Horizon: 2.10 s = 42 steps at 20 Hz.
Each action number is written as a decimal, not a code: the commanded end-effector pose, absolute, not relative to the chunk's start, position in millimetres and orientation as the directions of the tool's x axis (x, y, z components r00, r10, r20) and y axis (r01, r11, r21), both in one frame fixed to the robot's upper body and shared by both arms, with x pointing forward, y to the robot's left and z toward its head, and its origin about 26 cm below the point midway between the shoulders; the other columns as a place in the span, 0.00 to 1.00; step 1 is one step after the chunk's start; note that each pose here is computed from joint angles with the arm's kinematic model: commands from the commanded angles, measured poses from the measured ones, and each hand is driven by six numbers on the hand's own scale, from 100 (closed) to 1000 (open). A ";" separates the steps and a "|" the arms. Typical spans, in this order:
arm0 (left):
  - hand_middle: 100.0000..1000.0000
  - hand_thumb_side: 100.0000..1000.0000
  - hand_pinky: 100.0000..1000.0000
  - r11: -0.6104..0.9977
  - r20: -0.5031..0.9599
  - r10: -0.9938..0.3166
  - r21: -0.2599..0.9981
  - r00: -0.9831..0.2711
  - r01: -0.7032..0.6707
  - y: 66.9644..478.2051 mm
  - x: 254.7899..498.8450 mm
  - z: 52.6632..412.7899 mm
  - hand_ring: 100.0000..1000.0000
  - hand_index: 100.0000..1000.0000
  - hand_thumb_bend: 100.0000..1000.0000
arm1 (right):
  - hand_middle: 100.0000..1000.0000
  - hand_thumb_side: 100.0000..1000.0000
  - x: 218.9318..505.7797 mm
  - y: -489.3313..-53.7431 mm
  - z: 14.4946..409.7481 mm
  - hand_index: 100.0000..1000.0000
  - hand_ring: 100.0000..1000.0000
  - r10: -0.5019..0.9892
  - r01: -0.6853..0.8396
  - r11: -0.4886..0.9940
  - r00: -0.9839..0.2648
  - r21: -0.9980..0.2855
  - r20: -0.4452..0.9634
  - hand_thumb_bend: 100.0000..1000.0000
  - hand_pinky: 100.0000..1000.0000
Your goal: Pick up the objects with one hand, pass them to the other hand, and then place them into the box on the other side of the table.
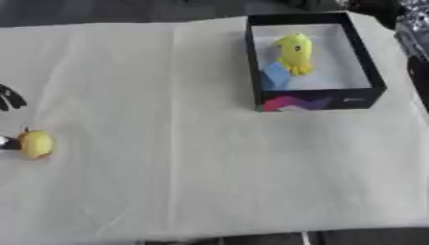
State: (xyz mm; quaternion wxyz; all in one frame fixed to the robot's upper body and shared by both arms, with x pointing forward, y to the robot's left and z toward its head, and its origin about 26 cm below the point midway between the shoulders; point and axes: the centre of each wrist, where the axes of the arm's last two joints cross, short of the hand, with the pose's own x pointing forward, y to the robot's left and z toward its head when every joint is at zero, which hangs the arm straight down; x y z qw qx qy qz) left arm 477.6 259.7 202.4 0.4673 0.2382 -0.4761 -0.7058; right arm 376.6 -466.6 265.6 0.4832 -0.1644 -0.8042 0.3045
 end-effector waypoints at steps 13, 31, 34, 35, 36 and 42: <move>0.66 0.21 0.75 -0.140 0.082 -0.889 0.888 -0.450 0.438 251.0 483.1 194.4 0.69 0.74 0.57 | 0.80 0.41 373.4 -468.2 280.8 1.00 1.00 0.571 -0.006 0.751 -0.497 -0.661 0.653 0.00 0.98; 0.60 0.08 0.74 -0.208 0.053 -0.887 0.843 -0.460 0.497 245.5 485.4 176.4 0.67 0.65 0.40 | 0.80 0.41 372.9 -468.7 280.7 1.00 1.00 0.566 -0.005 0.756 -0.497 -0.654 0.658 0.00 0.98; 0.58 0.02 0.74 -0.216 0.055 -0.882 0.836 -0.468 0.505 243.6 484.7 177.1 0.66 0.63 0.35 | 0.80 0.41 372.4 -469.7 280.5 1.00 1.00 0.568 -0.001 0.757 -0.494 -0.654 0.658 0.00 0.98; 0.57 0.00 0.74 -0.215 0.056 -0.881 0.836 -0.469 0.505 243.1 484.5 177.9 0.65 0.62 0.33 | 0.80 0.41 372.2 -470.2 280.3 1.00 1.00 0.569 0.001 0.757 -0.492 -0.653 0.659 0.00 0.98; 0.56 0.00 0.74 -0.214 0.057 -0.881 0.837 -0.469 0.504 242.7 484.2 179.0 0.64 0.60 0.31 | 0.80 0.40 372.2 -470.7 279.9 1.00 1.00 0.570 0.002 0.757 -0.490 -0.653 0.660 0.00 0.98; 0.53 0.00 0.74 -0.193 0.068 -0.881 0.853 -0.468 0.485 241.5 482.9 189.3 0.63 0.54 0.29 | 0.80 0.40 372.2 -471.6 279.6 1.00 1.00 0.574 0.004 0.756 -0.486 -0.655 0.659 0.00 0.98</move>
